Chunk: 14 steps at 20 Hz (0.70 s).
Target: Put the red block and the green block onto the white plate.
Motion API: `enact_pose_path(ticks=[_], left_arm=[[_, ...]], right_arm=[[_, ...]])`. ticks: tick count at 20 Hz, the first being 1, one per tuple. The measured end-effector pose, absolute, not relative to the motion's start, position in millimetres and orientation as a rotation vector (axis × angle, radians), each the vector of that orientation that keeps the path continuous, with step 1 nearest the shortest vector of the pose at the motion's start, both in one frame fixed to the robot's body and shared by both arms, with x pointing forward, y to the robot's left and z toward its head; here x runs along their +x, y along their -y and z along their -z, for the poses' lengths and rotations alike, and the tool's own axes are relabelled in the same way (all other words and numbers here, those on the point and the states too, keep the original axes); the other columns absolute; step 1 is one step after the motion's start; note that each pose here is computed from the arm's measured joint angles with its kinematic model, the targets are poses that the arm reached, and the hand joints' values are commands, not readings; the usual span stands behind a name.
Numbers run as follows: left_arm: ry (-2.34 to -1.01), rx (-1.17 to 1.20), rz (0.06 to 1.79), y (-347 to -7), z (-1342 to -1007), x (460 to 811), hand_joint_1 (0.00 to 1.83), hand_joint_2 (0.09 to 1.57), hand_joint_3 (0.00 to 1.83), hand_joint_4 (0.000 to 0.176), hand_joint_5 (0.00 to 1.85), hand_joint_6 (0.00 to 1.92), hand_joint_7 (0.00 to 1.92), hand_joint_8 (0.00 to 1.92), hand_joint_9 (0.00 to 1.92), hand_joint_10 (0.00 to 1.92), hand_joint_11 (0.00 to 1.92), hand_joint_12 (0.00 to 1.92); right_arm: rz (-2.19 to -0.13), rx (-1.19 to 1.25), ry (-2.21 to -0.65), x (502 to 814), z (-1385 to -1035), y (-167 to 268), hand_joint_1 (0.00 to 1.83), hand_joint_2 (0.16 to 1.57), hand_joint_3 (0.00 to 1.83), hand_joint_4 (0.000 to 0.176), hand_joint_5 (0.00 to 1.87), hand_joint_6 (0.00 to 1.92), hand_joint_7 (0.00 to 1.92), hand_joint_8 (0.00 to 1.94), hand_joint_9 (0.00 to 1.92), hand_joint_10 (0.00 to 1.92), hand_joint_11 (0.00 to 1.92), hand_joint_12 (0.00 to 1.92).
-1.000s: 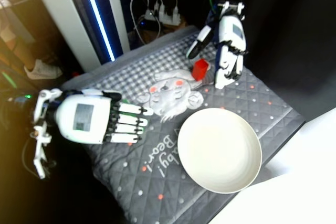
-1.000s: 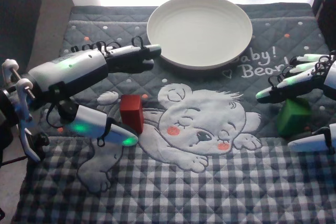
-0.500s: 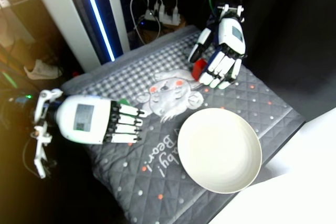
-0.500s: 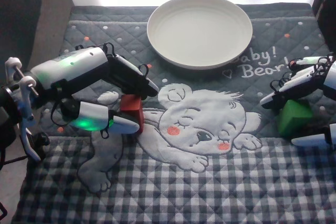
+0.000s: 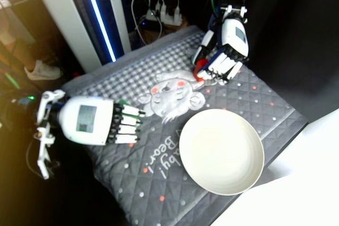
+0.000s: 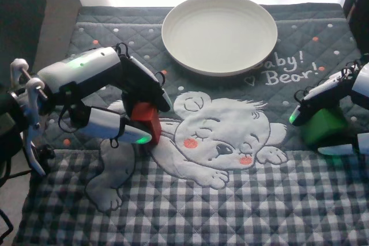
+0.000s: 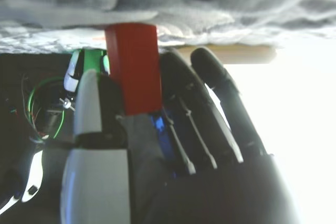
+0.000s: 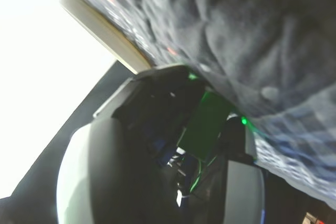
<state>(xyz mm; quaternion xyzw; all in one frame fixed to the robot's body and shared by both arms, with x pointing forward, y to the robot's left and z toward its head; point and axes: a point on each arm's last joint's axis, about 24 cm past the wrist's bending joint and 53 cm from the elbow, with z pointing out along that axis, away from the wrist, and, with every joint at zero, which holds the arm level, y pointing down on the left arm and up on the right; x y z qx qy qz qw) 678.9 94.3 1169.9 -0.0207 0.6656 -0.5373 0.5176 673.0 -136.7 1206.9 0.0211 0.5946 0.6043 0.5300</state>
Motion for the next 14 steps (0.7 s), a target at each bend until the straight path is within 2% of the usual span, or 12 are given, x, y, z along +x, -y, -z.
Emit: enact_pose_path(ticks=[1,2,3,4,5,6,7,8,9,10,12,14], left_arm=[[-1.593,-0.053,1.29,-93,-1172,681,1.41,1.02,0.0,0.0,1.08,0.64,1.32,0.4,1.16,0.93,1.02,0.89],[-1.582,-0.046,1.292,-89,-1177,686,1.41,1.03,0.0,0.0,1.03,0.73,1.29,0.42,1.13,0.94,1.05,0.81],[-1.573,-0.04,1.291,-86,-1181,689,1.41,1.01,0.0,0.0,1.06,0.68,1.35,0.31,1.18,0.89,1.05,0.82],[-1.56,-0.035,1.294,-84,-1187,691,1.41,1.0,0.0,0.0,1.1,0.61,1.39,0.25,1.2,0.87,1.04,0.87],[-1.537,-0.033,1.303,-83,-1196,693,1.33,1.0,0.0,0.0,1.2,0.44,1.36,0.46,1.26,0.6,1.02,0.98],[-1.499,-0.023,1.318,-81,-1209,693,1.31,1.01,0.0,0.0,1.16,0.53,1.33,0.55,1.34,0.44,1.04,1.0],[-1.454,-0.012,1.335,-80,-1224,694,1.31,1.01,0.0,0.0,1.15,0.55,1.32,0.57,1.42,0.34,1.09,1.0],[-1.408,0.0,1.345,-77,-1241,695,1.3,1.01,0.0,0.0,1.17,0.54,1.33,0.54,1.46,0.25,1.1,0.97],[-1.363,0.012,1.339,-78,-1258,699,1.29,1.0,0.0,0.0,1.22,0.49,1.37,0.44,1.42,0.16,0.98,0.96],[-1.318,0.022,1.332,-77,-1275,703,1.29,0.99,0.0,0.0,1.27,0.4,1.39,0.39,1.42,0.11,0.91,1.0],[-1.225,0.011,1.328,-80,-1311,717,1.3,0.98,0.0,0.0,1.37,0.17,1.36,0.48,1.42,0.06,0.89,1.06],[-1.173,0.002,1.323,-77,-1330,732,1.31,0.98,0.0,0.0,1.38,0.15,1.36,0.49,1.46,0.06,1.04,1.0]], right_arm=[[-1.448,0.065,-1.404,675,-1209,138,1.31,1.02,0.0,0.0,1.11,0.69,1.36,0.36,1.19,0.87,1.08,1.15],[-1.449,0.082,-1.392,678,-1210,141,1.39,1.01,0.0,0.0,1.15,0.53,1.38,0.21,1.15,1.03,1.05,1.18],[-1.447,0.088,-1.384,680,-1212,143,1.4,1.03,0.0,0.0,1.13,0.55,1.27,0.42,1.08,1.07,1.01,1.09],[-1.446,0.085,-1.376,682,-1217,142,1.4,1.05,0.0,0.0,1.15,0.49,1.2,0.6,1.0,1.17,0.87,1.23],[-1.449,0.083,-1.352,685,-1227,141,1.4,1.04,0.0,0.0,1.15,0.56,1.18,0.62,1.04,1.08,0.92,1.12],[-1.457,0.074,-1.305,687,-1244,139,1.49,1.03,0.0,0.0,1.1,0.65,1.2,0.53,1.15,0.8,0.89,1.33],[-1.46,0.055,-1.251,688,-1262,137,1.42,1.02,0.0,0.0,1.08,0.74,1.25,0.43,1.18,0.81,1.02,0.97],[-1.469,0.042,-1.194,688,-1280,136,1.41,1.01,0.0,0.0,1.08,0.75,1.29,0.35,1.21,0.78,1.14,0.76],[-1.472,0.028,-1.147,689,-1293,134,1.4,1.05,0.0,0.0,1.17,0.41,1.17,0.7,1.03,1.1,1.03,0.98],[-1.482,0.023,-1.114,691,-1303,131,1.4,1.05,0.0,0.0,1.25,0.23,1.13,0.82,0.99,1.15,0.94,1.09],[-1.504,0.012,-1.049,702,-1324,114,1.4,1.01,0.0,0.0,1.19,0.52,1.31,0.33,1.11,0.94,1.0,0.95],[-1.514,0.024,-0.998,717,-1342,101,1.4,1.01,0.0,0.0,1.08,0.77,1.36,0.15,1.17,0.83,1.14,0.63]])
